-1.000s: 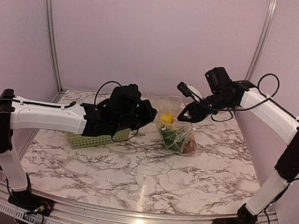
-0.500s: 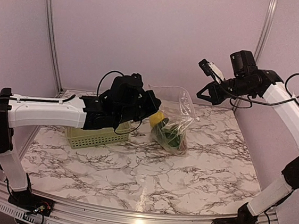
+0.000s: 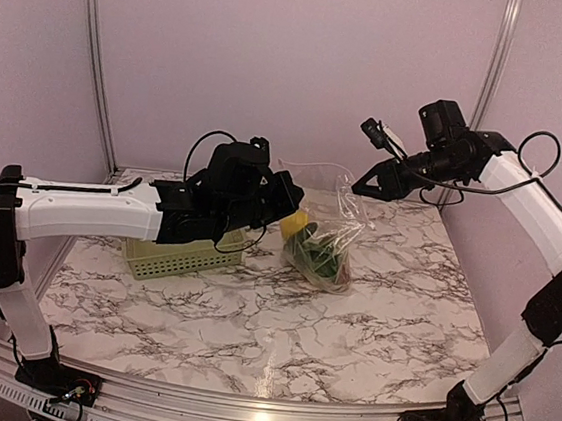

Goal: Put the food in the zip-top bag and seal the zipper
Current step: Pass from the left arm to the right, then pick up the fake vegetable from the bin.

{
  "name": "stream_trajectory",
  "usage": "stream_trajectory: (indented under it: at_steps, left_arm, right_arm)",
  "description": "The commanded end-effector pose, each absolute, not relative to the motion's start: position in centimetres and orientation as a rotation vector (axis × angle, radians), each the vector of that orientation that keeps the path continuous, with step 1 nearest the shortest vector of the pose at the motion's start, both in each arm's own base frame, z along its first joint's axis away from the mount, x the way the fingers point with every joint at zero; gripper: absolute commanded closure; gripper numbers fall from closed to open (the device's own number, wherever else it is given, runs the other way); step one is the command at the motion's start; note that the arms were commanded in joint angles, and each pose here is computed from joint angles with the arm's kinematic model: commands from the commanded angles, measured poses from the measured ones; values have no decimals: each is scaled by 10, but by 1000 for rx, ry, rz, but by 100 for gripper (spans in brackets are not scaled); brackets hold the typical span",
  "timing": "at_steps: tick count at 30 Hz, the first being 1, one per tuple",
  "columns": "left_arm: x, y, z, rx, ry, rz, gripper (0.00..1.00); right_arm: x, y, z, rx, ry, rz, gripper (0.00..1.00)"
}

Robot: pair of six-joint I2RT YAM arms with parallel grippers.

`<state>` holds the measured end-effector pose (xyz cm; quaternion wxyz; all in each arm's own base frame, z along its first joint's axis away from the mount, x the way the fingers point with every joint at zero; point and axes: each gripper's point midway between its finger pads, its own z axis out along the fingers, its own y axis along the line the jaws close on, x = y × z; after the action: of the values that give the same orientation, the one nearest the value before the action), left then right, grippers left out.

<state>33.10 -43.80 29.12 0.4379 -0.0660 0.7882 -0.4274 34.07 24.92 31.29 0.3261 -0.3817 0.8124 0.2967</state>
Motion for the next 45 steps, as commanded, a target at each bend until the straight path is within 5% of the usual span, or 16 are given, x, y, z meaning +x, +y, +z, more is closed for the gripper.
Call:
stream_trajectory:
  at_steps: [1, 7, 10, 11, 16, 20, 29, 45]
  left_arm:
    - [331, -440, 304, -135, 1923, -1076, 100]
    - [329, -439, 308, -113, 1909, -1076, 100]
    - [328, -441, 310, -85, 1899, -1078, 100]
    - [326, -443, 312, -55, 1899, -1083, 100]
    - [322, -415, 333, 214, 1885, -805, 52]
    - [324, -347, 325, 331, 1933, -512, 34]
    - [336, -230, 220, 615, 2325, -209, 33]
    - [336, -164, 83, 930, 2755, -67, 37]
  right_arm:
    - [339, 254, 324, -1007, 2103, 832, 67]
    - [345, 255, 308, -1003, 2148, 804, 74]
    - [355, 253, 298, -988, 2182, 757, 99]
    - [358, 252, 301, -981, 2174, 733, 100]
    - [385, 214, 384, -861, 1980, 559, 100]
    - [386, 201, 407, -824, 1907, 497, 100]
    - [379, 215, 372, -872, 1972, 626, 100]
    - [361, 213, 361, -886, 1978, 662, 100]
